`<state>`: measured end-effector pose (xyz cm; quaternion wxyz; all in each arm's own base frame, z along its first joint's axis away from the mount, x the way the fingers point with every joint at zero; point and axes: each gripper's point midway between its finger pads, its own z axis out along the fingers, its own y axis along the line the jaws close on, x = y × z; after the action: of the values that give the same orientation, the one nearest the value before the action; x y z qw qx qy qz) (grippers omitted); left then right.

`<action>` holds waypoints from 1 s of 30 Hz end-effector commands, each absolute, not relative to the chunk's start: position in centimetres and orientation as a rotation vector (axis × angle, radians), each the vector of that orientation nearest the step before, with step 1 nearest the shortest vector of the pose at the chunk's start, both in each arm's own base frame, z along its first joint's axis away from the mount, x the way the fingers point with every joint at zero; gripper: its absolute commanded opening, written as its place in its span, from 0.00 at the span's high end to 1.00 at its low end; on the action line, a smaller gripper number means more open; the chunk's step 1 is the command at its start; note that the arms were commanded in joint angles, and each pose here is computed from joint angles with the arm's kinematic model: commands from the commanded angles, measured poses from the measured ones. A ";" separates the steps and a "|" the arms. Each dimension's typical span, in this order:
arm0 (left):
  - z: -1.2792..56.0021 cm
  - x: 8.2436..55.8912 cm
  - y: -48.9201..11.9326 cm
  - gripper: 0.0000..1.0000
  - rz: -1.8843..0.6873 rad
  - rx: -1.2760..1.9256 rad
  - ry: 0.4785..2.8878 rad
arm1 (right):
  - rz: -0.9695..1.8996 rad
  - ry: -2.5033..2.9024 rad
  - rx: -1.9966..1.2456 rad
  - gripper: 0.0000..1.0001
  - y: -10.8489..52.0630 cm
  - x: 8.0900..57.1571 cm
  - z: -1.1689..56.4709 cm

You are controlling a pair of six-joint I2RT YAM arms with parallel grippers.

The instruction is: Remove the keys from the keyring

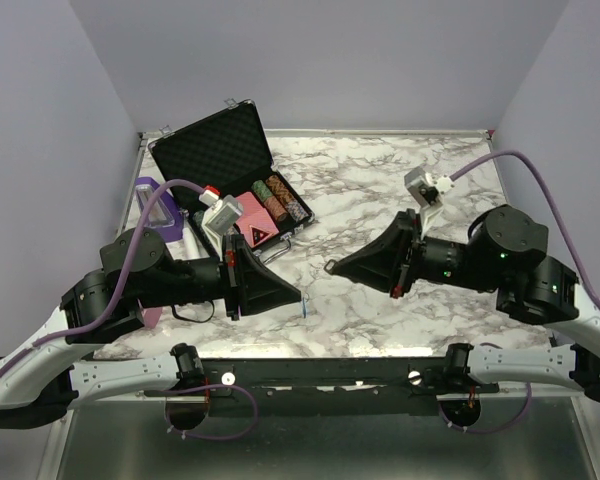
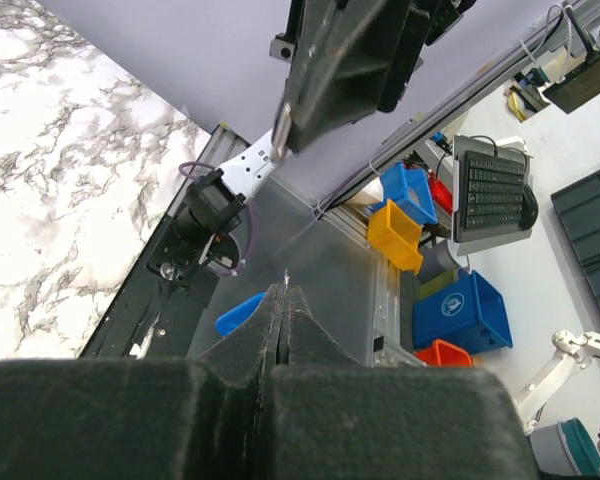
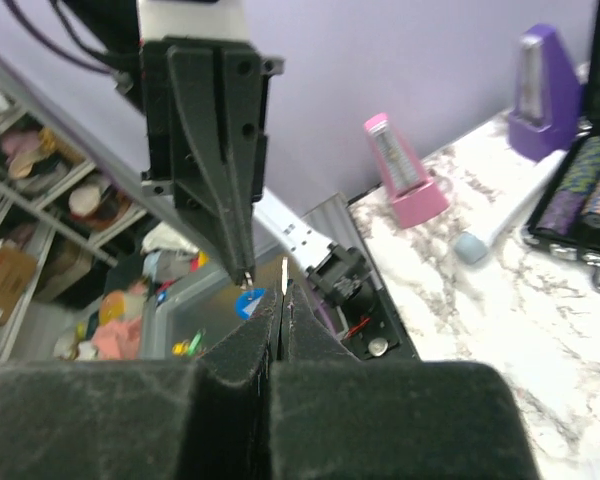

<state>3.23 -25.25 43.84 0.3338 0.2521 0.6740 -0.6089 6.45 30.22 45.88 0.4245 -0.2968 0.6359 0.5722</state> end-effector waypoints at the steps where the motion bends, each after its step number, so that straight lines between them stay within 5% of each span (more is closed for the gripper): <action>1: 44.0 3.7 -25.0 1.00 -1.575 0.622 1.752 | 1.306 1.583 -0.504 0.99 28.2 9.8 46.5; 14: 38.0 9.1 -22.3 1.00 -1.213 0.256 2.013 | 0.830 1.767 0.187 0.99 17.1 16.9 40.0; 30: 33.8 8.9 -21.4 1.00 -1.187 0.192 2.084 | 0.323 2.168 -0.002 0.99 20.2 18.8 26.9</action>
<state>8.72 -21.78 34.97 0.3644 0.0897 0.7985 -0.4707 18.14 19.89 31.21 0.5054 0.0301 0.8362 0.2107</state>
